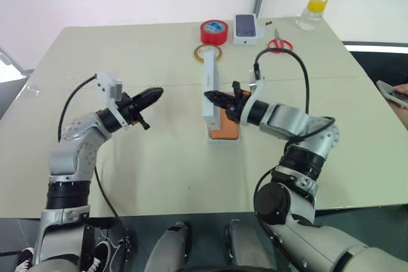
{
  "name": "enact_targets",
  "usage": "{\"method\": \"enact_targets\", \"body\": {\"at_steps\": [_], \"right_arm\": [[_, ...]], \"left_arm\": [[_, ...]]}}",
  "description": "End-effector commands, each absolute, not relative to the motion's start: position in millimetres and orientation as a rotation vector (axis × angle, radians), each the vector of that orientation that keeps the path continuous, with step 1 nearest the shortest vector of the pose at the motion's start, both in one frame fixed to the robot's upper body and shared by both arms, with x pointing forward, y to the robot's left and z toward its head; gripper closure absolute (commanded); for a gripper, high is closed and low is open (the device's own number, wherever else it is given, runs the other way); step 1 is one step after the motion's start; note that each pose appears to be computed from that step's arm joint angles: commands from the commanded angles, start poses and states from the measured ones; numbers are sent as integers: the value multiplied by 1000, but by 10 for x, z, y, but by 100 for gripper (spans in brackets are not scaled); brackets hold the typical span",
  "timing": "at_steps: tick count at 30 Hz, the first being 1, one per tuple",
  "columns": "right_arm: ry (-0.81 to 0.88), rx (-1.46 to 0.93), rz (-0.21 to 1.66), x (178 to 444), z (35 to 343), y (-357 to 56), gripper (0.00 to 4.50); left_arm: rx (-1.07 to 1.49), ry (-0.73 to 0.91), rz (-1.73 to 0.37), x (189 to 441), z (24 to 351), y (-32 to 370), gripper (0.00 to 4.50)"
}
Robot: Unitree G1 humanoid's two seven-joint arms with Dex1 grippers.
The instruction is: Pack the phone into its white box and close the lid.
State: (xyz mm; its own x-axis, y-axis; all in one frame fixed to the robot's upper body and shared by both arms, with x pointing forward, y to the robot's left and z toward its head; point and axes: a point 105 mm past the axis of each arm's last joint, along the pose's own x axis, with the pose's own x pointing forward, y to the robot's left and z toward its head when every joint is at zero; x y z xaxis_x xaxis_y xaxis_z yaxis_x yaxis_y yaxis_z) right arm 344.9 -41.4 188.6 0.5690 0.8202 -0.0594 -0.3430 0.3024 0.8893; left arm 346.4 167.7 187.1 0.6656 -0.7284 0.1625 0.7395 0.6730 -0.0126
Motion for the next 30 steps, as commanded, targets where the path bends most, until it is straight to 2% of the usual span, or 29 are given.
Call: {"method": "enact_targets", "body": {"at_steps": [1,7,11,14,17,23,30], "right_arm": [[655,1168,1033,3106,1783,93,450],[682,1249,1120,3004,1828,169,450],[806,1201,1084,2926,1568,280,450],[831,1209,1063,2915,1489,316,450],[823,1213,926,3084,1328,243,450],[759,1242,892,3208,1354,146,450],[691,1246,831,3409,1395,26,450]], "left_arm": [[-66,-187,-831,3423,1932,1603,445],[-108,-181,-839,3423,1909,1545,445],[-105,-172,-853,3413,1867,1491,445],[-119,-161,-844,3432,1851,1497,445],[-115,-138,-833,3435,1762,1511,445],[-146,-96,-851,3360,1565,1375,445],[-173,-84,-832,3430,1426,1288,445]]}}
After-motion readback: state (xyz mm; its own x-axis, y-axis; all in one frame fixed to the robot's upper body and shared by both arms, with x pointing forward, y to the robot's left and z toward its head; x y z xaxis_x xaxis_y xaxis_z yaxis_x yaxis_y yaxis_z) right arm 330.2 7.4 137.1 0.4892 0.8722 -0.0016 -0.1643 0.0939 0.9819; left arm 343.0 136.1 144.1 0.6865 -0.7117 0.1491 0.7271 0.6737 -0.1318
